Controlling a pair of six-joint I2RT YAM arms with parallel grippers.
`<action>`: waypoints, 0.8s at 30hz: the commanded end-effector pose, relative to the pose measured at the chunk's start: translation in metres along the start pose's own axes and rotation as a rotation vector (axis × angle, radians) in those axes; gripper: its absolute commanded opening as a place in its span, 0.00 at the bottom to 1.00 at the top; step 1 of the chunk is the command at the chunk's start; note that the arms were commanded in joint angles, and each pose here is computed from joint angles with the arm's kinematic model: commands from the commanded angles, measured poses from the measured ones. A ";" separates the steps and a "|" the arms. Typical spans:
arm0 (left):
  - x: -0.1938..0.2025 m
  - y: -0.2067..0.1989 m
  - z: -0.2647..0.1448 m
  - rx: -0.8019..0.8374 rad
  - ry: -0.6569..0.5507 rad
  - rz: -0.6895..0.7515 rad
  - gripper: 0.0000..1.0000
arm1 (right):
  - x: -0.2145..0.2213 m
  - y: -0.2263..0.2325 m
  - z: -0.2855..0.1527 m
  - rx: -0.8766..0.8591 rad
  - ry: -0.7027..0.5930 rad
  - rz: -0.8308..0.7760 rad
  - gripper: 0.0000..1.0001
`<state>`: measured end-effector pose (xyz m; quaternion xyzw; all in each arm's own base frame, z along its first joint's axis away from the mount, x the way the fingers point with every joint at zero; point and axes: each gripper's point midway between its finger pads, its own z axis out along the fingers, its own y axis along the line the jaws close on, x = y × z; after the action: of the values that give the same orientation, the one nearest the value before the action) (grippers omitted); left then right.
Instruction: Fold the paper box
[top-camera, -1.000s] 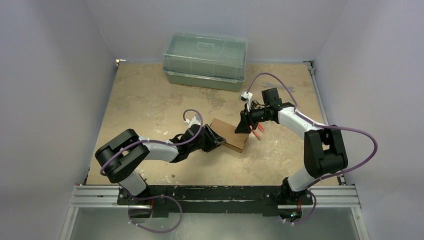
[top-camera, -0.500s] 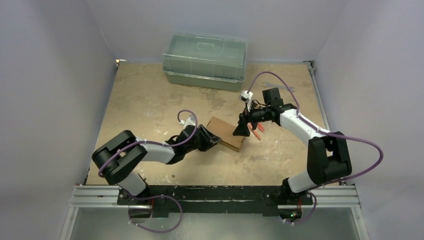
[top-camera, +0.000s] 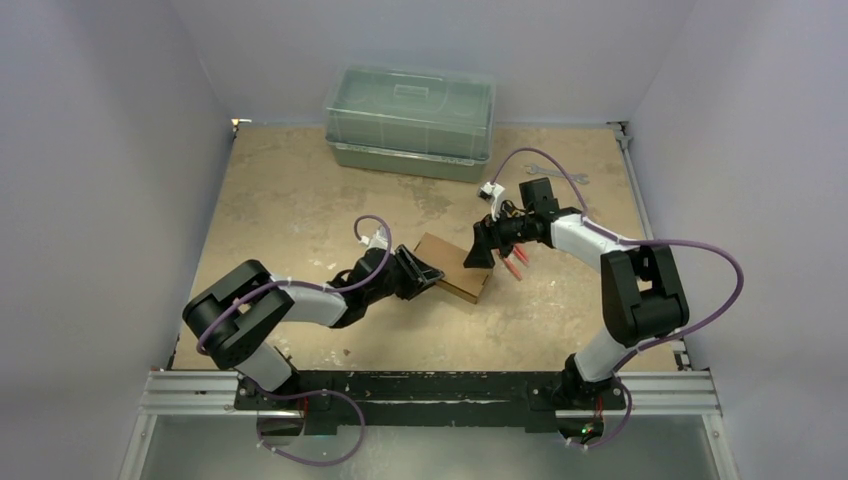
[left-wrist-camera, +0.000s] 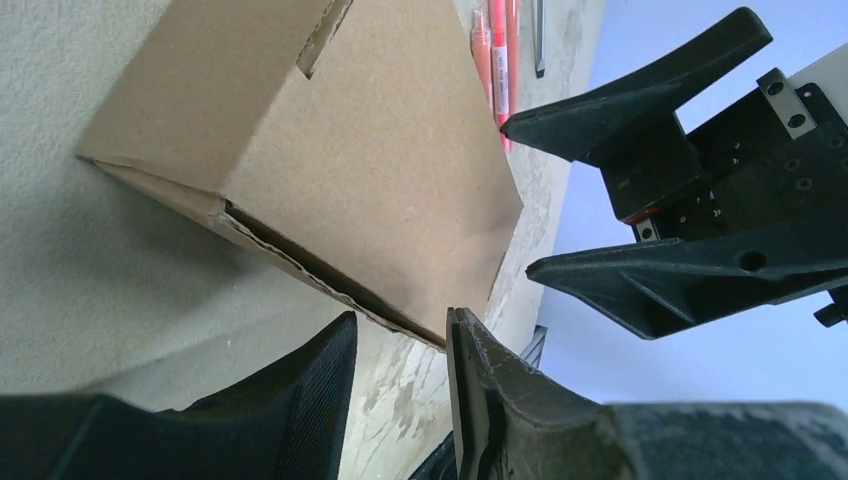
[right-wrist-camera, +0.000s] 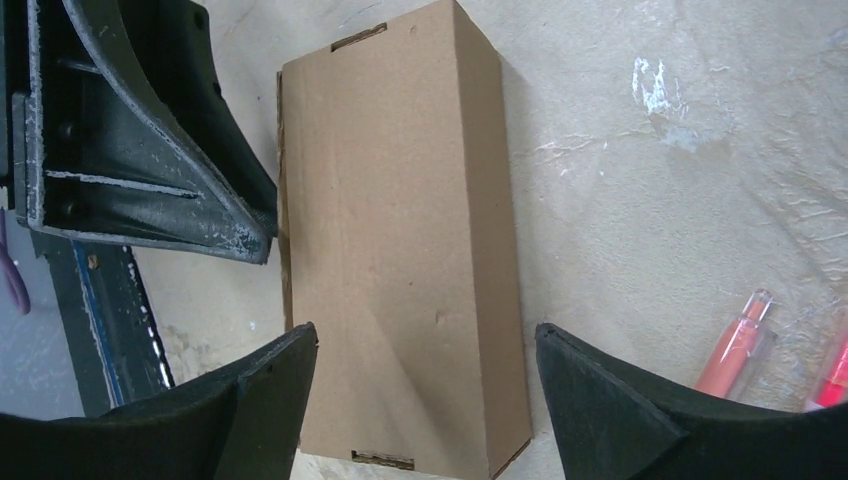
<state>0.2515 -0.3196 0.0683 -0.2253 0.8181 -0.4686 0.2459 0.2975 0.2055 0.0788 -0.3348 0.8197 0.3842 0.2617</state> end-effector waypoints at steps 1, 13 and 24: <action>-0.005 -0.011 0.005 0.043 -0.004 0.016 0.37 | -0.006 -0.006 -0.001 0.036 -0.023 0.001 0.76; -0.009 0.000 0.015 0.039 0.001 -0.006 0.27 | -0.006 0.009 -0.003 -0.032 -0.015 -0.032 0.49; -0.026 -0.001 0.034 0.048 -0.004 0.011 0.22 | -0.024 0.031 -0.019 -0.065 -0.068 -0.120 0.42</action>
<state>0.2733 -0.3224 0.0552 -0.2295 0.8124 -0.4826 0.2333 0.2995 0.1993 0.0912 -0.3502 0.8122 0.3684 0.2863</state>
